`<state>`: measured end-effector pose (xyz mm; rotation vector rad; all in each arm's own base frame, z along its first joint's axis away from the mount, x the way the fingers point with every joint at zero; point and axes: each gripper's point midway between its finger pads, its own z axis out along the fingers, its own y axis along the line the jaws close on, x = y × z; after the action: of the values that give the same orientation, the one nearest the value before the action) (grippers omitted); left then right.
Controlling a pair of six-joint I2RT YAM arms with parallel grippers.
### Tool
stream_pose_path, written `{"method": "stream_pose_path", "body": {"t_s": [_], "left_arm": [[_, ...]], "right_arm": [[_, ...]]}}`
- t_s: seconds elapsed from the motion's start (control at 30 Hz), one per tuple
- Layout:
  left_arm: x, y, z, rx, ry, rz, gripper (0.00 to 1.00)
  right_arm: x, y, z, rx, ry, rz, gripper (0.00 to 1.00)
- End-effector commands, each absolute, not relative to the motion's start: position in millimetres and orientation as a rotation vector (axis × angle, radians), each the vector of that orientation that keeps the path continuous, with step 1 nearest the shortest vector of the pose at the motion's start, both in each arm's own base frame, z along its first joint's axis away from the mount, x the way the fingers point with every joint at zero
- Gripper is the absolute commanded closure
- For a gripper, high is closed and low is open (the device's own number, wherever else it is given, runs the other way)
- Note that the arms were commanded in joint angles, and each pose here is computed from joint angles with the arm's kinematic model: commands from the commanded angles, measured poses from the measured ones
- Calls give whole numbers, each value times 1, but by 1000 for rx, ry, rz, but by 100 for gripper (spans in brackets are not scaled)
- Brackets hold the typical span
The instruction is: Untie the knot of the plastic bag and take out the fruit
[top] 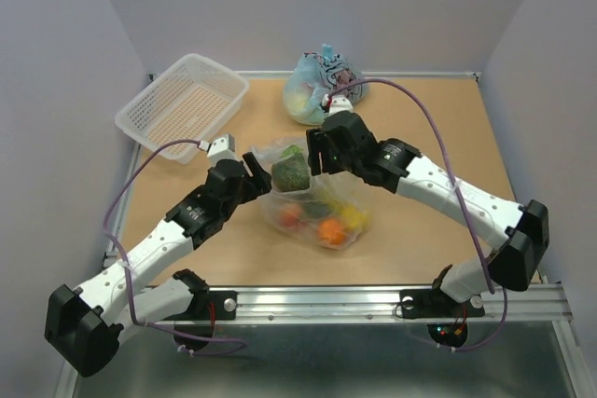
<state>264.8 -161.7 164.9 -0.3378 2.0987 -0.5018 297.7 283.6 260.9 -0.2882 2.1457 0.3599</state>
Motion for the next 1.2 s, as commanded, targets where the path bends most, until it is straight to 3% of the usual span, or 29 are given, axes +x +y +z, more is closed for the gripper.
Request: {"method": "stream_pose_path", "body": {"t_s": [0.0,0.23,0.43,0.53,0.67,0.7,0.93,1.17], "left_arm": [[266,-162,191,-333,2044,-529,26],[253,-159,205,-291,2017,-577,26],[240,-169,214,-212,2026,-662,26],[233,-184,218,-99,2027,-721,26],[228,-205,227,5,2029,-772,26],[230,-210,233,26,2026,-772,26],[249,-234,250,69,1987,-759,26],[292,-228,235,-150,1972,-607,27]], "right_arm": [[296,310,222,-247,2218,464,34],[317,316,177,-149,2224,392,36],[321,322,145,-154,2247,374,45],[313,324,142,-207,2262,411,59],[296,320,157,-293,2242,479,95],[290,315,165,-306,2224,496,98],[249,301,172,-424,2212,629,99],[220,292,175,-546,2173,698,99]]}}
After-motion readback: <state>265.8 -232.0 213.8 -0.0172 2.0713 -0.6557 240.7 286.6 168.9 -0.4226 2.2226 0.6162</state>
